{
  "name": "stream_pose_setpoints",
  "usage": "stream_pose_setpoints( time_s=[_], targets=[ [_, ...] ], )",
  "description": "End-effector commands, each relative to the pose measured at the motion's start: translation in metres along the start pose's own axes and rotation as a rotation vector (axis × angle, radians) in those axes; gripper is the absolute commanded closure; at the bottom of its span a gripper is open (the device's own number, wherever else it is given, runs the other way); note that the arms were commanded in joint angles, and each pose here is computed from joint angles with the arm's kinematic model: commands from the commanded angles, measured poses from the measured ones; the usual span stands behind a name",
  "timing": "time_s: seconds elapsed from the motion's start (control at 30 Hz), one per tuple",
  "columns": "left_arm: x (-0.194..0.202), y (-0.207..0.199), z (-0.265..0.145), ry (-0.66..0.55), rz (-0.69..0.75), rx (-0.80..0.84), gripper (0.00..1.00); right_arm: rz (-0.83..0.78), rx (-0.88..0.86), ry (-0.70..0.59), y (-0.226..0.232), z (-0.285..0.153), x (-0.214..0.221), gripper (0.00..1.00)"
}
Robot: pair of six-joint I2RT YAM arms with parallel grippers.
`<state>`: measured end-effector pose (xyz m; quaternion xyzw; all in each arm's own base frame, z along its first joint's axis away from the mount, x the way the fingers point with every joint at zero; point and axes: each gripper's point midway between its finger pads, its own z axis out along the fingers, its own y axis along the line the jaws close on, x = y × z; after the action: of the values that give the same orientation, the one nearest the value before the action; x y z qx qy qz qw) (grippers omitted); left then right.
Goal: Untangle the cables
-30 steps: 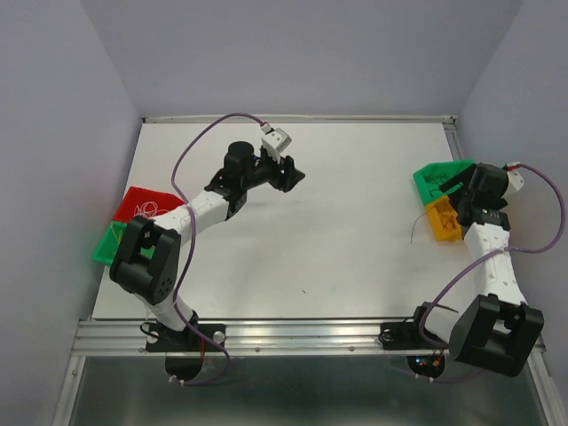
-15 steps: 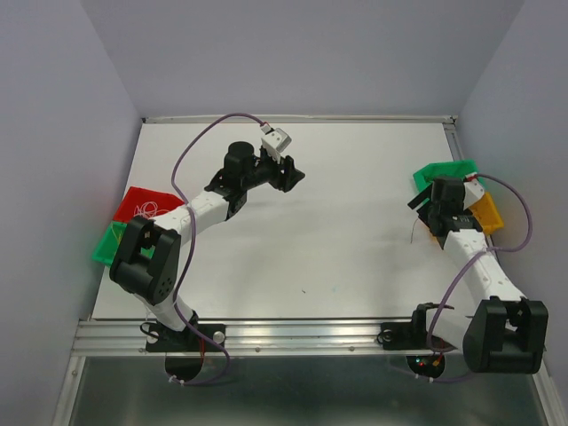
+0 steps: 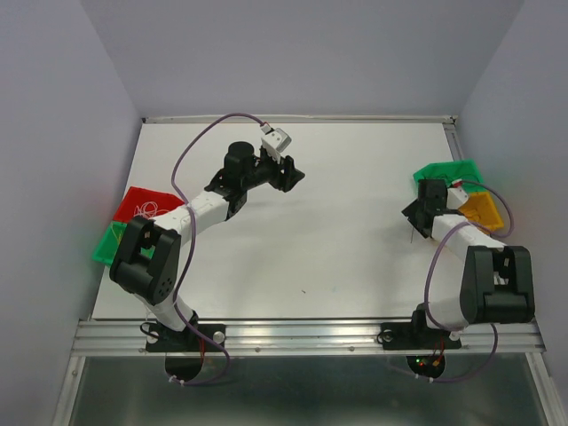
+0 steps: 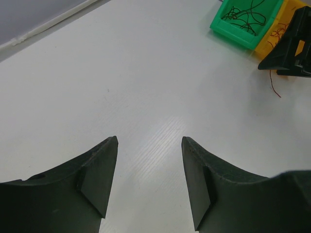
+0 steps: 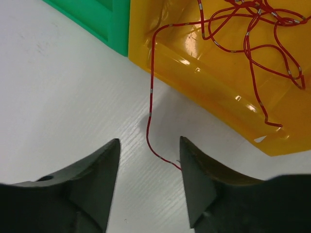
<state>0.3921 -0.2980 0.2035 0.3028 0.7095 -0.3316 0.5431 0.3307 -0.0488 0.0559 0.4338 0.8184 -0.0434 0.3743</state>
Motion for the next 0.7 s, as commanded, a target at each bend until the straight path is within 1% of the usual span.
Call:
stream_pose_setpoints(
  time_s=[0.0,0.03,0.07,0.13,0.17,0.23,0.4,0.53,0.57,0.67],
  targets=[
    [-0.02,-0.005,-0.003,-0.059,0.041,0.011,0.34,0.055,-0.028,-0.078,0.021,0.006,-0.024,0.49],
    [-0.021,-0.005,-0.002,-0.06,0.043,0.013,0.34,0.058,-0.023,-0.086,0.021,0.006,-0.025,0.57],
    [-0.02,-0.004,-0.003,-0.059,0.041,0.011,0.34,0.06,-0.019,-0.093,0.02,0.005,-0.026,0.72],
    [-0.02,-0.005,-0.002,-0.058,0.043,0.014,0.34,0.076,-0.019,-0.117,0.019,0.001,-0.032,0.84],
    [-0.02,-0.005,-0.002,-0.058,0.043,0.014,0.34,0.078,-0.012,-0.128,0.017,0.0,-0.035,0.92],
    [-0.02,-0.005,-0.002,-0.058,0.043,0.016,0.34,0.077,-0.019,-0.142,0.018,-0.004,-0.039,1.0],
    [-0.019,-0.005,-0.002,-0.054,0.041,0.014,0.34,0.092,-0.045,-0.156,0.021,-0.011,-0.05,0.99],
    [-0.018,-0.005,-0.001,-0.051,0.04,0.015,0.34,0.129,-0.078,-0.135,0.019,-0.011,-0.065,1.0],
    [-0.019,-0.004,-0.001,-0.054,0.042,0.014,0.34,0.143,-0.11,-0.109,0.021,-0.012,-0.066,1.0],
    [-0.018,-0.004,-0.001,-0.053,0.041,0.014,0.34,0.204,-0.134,-0.08,0.011,-0.008,-0.078,1.0]
  ],
)
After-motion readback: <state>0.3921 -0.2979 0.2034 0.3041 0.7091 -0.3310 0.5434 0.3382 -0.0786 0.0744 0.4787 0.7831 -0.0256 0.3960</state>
